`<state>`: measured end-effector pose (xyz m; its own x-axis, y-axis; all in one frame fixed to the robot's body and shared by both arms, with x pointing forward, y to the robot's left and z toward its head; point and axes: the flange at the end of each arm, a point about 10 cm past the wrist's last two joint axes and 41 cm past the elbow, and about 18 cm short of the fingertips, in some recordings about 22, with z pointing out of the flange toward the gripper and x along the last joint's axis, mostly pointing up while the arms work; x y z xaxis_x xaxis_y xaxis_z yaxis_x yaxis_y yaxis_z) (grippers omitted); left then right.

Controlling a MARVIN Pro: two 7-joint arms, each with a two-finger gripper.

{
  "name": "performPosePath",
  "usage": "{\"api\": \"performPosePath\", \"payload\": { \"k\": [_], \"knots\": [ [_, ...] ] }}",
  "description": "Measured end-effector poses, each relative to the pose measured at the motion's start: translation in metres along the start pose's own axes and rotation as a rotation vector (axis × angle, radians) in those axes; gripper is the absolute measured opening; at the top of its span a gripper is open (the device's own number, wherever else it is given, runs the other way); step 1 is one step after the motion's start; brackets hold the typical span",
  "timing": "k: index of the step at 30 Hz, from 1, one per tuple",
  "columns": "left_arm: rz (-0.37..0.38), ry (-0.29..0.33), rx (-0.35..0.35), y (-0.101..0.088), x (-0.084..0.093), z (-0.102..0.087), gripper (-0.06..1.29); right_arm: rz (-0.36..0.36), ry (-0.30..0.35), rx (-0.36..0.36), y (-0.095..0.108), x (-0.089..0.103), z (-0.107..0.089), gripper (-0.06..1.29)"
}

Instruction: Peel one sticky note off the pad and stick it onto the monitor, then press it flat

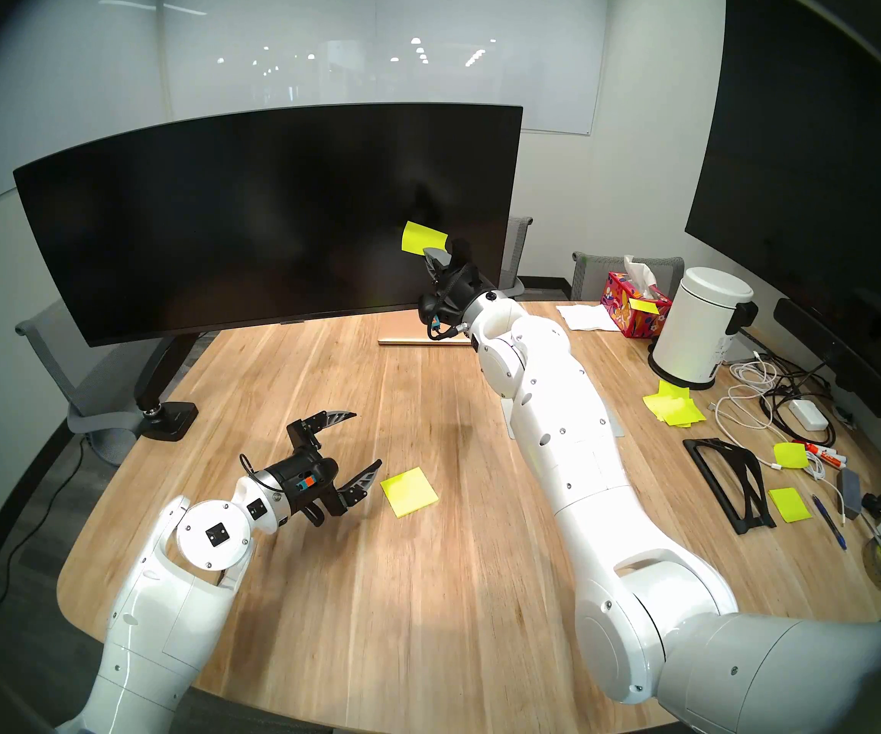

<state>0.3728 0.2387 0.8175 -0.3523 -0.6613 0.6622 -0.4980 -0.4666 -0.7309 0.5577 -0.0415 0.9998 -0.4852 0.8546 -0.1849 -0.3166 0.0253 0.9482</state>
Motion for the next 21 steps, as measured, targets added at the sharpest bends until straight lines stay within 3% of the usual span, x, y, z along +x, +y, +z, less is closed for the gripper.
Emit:
{"api": "performPosePath", "payload": {
  "k": [21],
  "knots": [
    [0.0, 0.0, 0.0, 0.0, 0.0, 0.0, 1.27, 0.007, 0.002, 0.022, -0.0061, 0.0004, 0.0028, -0.03]
  ]
}}
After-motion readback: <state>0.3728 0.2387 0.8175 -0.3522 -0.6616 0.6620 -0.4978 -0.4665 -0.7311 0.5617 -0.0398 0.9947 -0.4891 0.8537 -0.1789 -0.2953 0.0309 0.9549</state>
